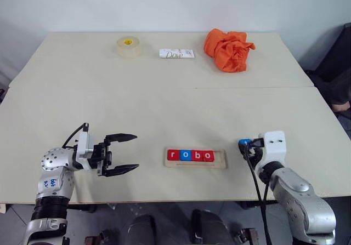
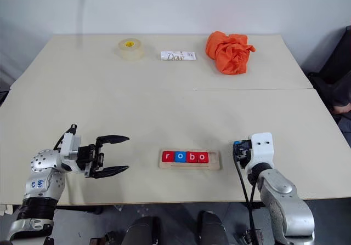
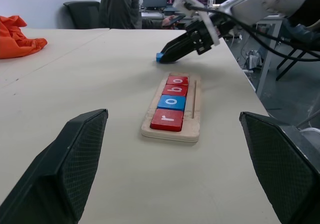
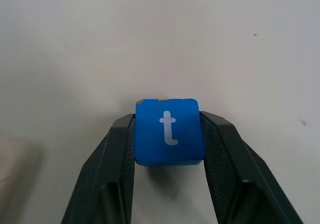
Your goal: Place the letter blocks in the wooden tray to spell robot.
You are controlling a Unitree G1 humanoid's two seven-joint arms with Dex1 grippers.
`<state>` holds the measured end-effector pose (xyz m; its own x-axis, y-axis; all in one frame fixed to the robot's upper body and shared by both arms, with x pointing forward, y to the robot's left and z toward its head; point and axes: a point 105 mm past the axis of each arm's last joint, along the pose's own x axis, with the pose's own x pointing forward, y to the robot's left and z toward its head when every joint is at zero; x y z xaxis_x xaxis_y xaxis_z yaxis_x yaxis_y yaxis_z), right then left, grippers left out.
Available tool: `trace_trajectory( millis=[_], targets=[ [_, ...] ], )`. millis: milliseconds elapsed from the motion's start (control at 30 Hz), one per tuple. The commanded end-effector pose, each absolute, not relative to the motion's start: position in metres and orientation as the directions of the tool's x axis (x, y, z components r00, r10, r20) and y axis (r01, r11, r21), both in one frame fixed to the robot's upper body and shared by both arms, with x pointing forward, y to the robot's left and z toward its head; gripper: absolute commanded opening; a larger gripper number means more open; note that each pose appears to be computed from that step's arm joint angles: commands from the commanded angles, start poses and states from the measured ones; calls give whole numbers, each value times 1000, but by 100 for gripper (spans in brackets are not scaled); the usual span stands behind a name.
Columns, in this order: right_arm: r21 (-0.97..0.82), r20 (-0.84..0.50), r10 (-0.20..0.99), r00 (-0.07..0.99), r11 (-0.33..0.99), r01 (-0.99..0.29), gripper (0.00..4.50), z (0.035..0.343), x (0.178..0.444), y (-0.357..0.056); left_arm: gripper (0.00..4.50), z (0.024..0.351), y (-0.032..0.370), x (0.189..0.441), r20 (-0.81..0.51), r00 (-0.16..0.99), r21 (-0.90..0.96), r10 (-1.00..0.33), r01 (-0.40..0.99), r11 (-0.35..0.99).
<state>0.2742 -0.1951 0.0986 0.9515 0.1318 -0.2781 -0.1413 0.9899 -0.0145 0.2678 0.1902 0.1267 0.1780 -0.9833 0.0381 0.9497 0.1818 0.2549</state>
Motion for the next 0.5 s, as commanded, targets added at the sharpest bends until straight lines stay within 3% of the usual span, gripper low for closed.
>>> trace_trajectory(
  millis=[33,167,300,433,467,500],
  targets=[
    [-16,-250,166,954,984,-176,147,110,258,-189,450,130,190,268,41,160,269,-986,949,165],
    [0,-251,195,948,980,-201,147,110,252,-182,450,130,188,269,40,152,266,-988,951,157],
    [-3,-247,204,947,977,-211,280,111,251,-180,450,130,187,271,39,146,266,-989,952,151],
    [-59,-240,283,929,950,-305,419,117,247,-178,450,130,187,271,39,142,267,-989,952,147],
    [-79,-245,312,918,937,-340,448,118,246,-178,450,130,187,270,40,141,266,-989,953,147],
    [-95,-251,334,908,925,-367,448,118,245,-178,450,130,187,270,40,141,266,-989,953,146]
  ],
)
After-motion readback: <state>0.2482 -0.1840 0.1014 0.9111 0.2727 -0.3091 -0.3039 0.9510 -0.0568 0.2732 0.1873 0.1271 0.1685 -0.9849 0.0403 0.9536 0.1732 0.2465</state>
